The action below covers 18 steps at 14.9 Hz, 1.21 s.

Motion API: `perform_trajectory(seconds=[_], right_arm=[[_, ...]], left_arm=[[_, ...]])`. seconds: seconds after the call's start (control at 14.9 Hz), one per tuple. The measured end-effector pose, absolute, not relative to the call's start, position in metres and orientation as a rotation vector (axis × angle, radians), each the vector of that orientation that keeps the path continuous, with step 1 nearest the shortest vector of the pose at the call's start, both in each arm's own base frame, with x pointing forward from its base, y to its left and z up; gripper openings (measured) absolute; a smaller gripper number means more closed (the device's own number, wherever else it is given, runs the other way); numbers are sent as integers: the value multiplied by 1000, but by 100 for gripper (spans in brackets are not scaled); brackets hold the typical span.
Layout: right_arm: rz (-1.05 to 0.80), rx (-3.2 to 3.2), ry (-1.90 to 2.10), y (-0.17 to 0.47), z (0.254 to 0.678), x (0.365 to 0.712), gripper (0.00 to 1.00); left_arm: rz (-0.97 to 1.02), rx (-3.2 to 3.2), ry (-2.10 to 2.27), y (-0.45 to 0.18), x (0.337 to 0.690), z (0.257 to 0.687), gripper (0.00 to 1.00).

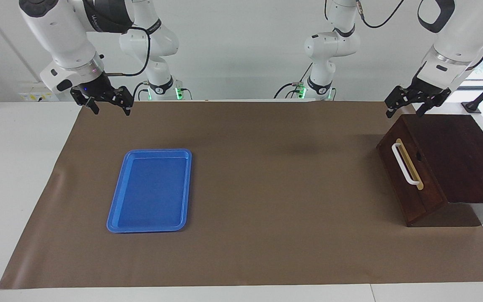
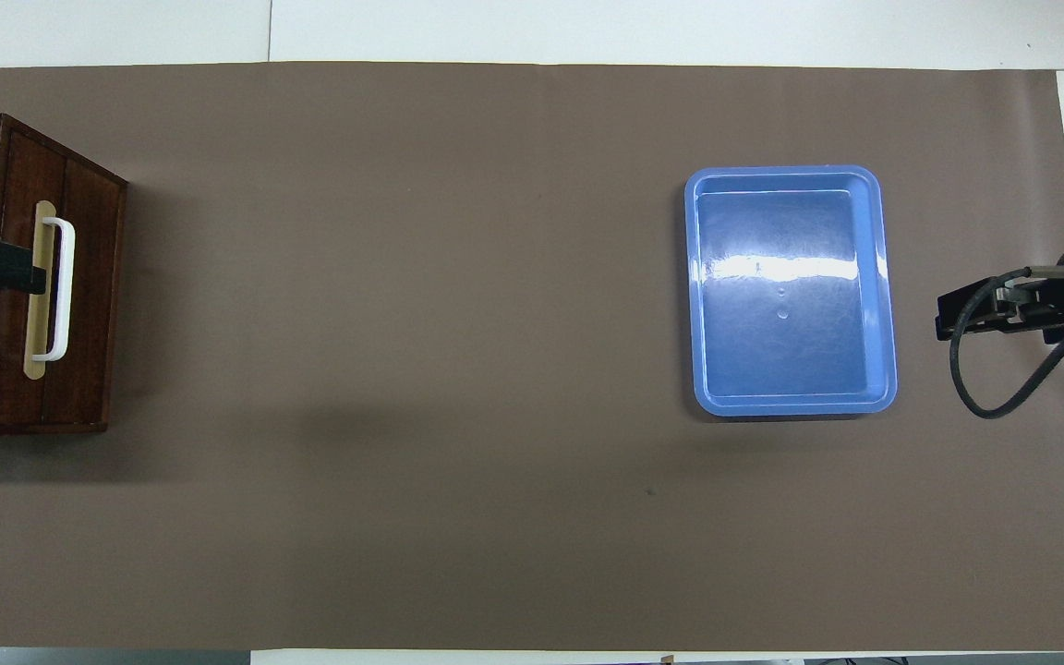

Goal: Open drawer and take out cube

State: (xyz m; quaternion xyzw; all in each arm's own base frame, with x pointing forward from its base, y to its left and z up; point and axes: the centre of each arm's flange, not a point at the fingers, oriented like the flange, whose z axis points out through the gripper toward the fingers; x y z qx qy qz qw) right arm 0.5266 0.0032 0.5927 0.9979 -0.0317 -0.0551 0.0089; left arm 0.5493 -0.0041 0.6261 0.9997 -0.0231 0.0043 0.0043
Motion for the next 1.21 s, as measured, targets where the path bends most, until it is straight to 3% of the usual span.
perform_trajectory(seconds=[0.67,0.87,1.21], right_arm=[[-157,3122,-100,3,593,528,100],[-56,3146,-145,-6,596,536,100],[-20,3144,-583,6,571,558,100]], left_arm=[[114,3228,-116,-13,559,617,100],[143,3313,-73,-34,566,597,100],[114,3486,-137,-40,599,528,100]])
